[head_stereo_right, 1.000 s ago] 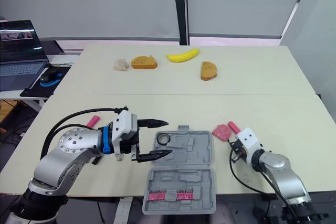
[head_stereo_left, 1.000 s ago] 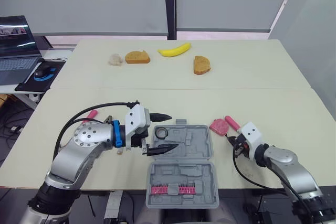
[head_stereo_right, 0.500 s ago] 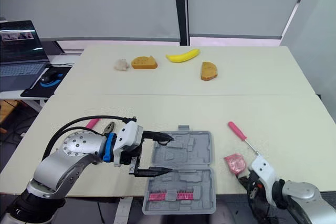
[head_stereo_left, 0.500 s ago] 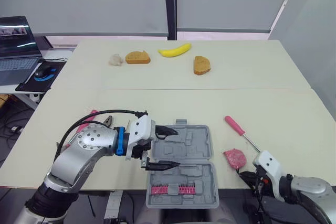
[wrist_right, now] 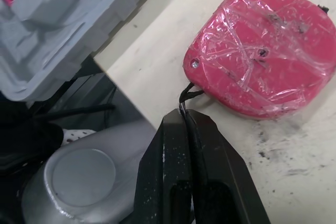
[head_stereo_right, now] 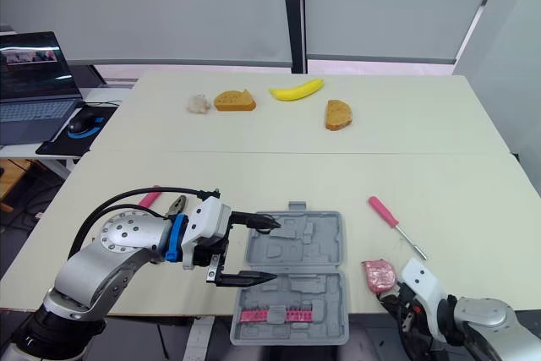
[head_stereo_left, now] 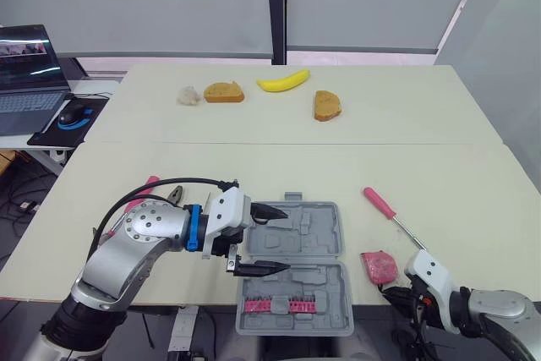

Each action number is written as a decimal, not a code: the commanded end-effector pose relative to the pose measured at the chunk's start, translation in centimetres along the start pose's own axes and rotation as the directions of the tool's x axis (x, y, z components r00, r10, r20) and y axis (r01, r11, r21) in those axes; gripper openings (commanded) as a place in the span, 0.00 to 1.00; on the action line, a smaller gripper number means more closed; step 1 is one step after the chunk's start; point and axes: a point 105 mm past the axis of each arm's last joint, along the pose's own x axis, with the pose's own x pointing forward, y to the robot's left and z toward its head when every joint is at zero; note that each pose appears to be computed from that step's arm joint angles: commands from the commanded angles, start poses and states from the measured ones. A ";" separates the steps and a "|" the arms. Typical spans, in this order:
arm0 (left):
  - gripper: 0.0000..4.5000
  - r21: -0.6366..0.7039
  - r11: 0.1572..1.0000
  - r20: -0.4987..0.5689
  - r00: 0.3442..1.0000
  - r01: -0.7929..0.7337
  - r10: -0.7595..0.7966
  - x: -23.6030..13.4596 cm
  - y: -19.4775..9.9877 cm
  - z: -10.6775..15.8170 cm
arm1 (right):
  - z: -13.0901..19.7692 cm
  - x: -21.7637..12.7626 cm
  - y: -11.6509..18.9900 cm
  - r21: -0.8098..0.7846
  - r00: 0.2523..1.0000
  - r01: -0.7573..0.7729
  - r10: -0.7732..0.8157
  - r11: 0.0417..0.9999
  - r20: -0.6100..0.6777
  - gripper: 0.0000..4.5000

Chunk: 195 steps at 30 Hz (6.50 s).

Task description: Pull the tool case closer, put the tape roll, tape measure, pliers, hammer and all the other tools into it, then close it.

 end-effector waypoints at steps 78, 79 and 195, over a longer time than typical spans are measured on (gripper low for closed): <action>1.00 0.091 0.996 0.031 0.999 0.005 -0.008 1.7 -2.4 2.3 | 7.6 -0.6 -5.2 -0.676 0.981 -0.045 0.161 0.735 0.109 0.71; 1.00 0.084 0.996 0.032 0.999 -0.012 0.010 1.2 -1.9 2.1 | 8.4 -0.8 -4.9 -0.679 0.983 -0.051 0.158 0.732 0.096 0.71; 1.00 0.130 0.979 -0.012 0.987 -0.157 0.160 -3.4 2.6 -0.8 | 10.2 11.5 -4.9 -0.367 0.923 0.099 0.053 0.925 0.382 0.48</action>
